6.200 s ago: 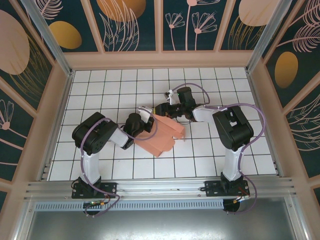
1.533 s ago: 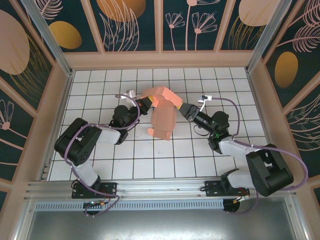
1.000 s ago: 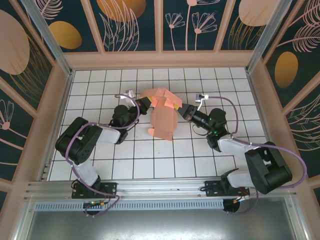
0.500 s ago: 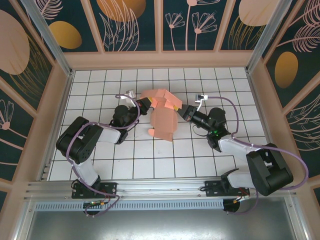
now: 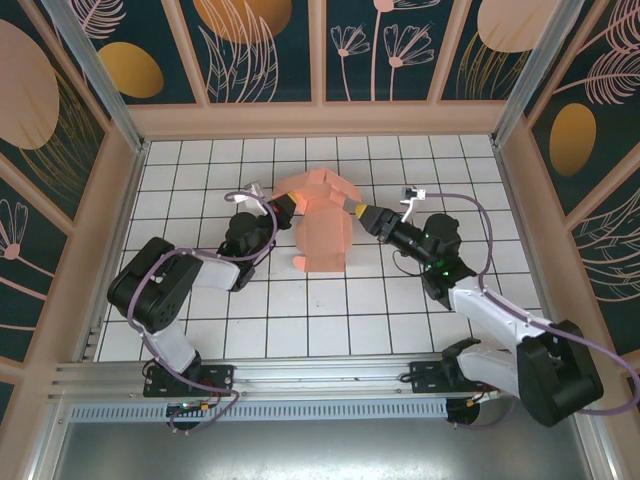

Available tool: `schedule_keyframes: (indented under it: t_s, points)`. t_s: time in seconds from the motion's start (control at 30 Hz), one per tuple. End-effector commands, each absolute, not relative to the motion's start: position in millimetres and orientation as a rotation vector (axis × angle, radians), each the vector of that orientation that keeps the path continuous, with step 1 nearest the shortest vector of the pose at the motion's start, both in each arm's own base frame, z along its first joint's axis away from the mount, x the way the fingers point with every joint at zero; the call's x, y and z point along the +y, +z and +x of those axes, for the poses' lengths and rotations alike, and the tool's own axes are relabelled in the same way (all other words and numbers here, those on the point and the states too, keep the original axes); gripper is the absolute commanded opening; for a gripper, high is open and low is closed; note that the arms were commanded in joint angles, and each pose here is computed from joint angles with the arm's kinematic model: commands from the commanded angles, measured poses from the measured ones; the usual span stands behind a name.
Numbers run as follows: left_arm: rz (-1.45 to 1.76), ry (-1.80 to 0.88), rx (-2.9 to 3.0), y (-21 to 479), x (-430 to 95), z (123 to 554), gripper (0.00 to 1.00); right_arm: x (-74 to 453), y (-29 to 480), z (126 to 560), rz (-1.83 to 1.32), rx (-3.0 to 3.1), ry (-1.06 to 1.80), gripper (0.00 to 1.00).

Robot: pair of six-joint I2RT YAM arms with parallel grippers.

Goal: Fold the paper box

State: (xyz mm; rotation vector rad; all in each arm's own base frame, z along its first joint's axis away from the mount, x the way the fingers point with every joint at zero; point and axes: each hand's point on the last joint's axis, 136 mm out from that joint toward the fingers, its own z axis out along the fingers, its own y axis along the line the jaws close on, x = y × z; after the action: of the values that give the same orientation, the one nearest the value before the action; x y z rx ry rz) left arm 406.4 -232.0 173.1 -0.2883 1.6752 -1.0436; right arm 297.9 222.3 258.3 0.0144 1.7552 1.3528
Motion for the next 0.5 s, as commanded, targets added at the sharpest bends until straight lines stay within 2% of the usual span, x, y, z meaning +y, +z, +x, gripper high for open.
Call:
schedule_keyframes:
  t_s: [0.0, 0.23, 0.47]
  points:
    - [-0.392, -0.967, 1.659, 175, -214, 412, 0.00, 218, 287, 297, -0.051, 1.676, 1.266, 0.49]
    - [-0.457, -0.892, 1.674, 163, -201, 416, 0.00, 248, 317, 290, -0.137, 1.648, 1.251, 0.54]
    - [-0.540, -0.762, 1.669, 149, -176, 414, 0.00, 292, 346, 299, -0.210, 1.676, 1.172, 0.53]
